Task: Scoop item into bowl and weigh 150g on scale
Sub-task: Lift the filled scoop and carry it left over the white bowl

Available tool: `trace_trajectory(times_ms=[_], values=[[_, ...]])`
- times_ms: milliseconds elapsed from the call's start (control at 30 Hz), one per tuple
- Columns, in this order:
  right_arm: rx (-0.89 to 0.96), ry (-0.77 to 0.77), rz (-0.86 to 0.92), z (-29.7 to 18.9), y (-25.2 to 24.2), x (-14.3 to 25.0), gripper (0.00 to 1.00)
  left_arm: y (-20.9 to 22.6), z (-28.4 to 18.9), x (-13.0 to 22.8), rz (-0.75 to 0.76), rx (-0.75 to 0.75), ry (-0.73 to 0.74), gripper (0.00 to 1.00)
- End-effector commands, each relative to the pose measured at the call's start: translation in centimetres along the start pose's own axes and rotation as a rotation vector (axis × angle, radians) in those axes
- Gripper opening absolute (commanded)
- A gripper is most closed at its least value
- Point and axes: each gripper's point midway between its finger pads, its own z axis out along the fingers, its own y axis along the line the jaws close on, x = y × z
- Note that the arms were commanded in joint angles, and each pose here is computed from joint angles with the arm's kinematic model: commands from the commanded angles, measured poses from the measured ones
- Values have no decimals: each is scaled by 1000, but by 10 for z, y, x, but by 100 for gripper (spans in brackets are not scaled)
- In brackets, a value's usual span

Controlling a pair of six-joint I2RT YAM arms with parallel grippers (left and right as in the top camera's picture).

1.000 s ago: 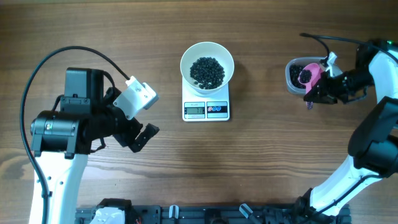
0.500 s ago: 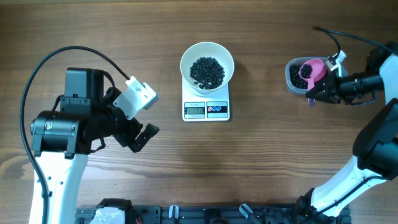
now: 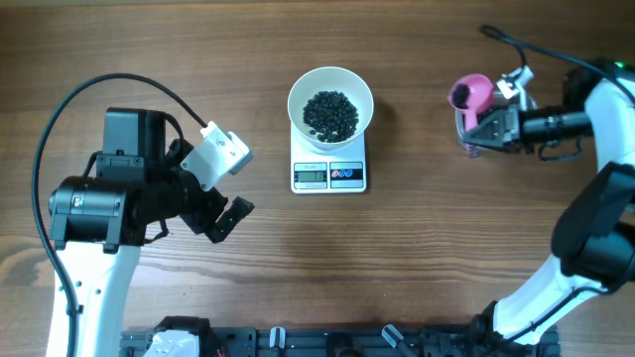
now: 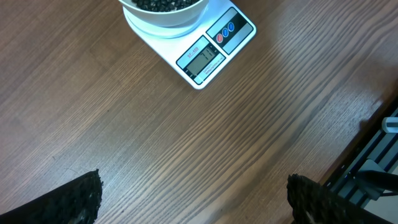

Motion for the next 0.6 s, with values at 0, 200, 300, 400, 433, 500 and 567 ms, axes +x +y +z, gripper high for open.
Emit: trace_trajectory(times_ms=[0,200,300,400,433,500,567], values=[[-27,-17,-117,10,47,-7,5,-2,-4,-3,-4,6,-25,100],[-41,62,-222,51,89,-4,5,-2,-4,-3,-4,6,-25,100],[-31,106,-270,71,101,0,5,-2,-4,-3,-4,6,-25,100],[71,153,-321,95,101,2,4,-2,-4,-3,-4,6,-25,100],[83,162,-341,100,103,2,5,-2,-4,-3,-4,6,-25,100],[113,172,-365,108,104,3,5,-2,-4,-3,-4,6,-25,100],[176,175,-388,116,101,0,5,-2,-4,-3,-4,6,-25,100]])
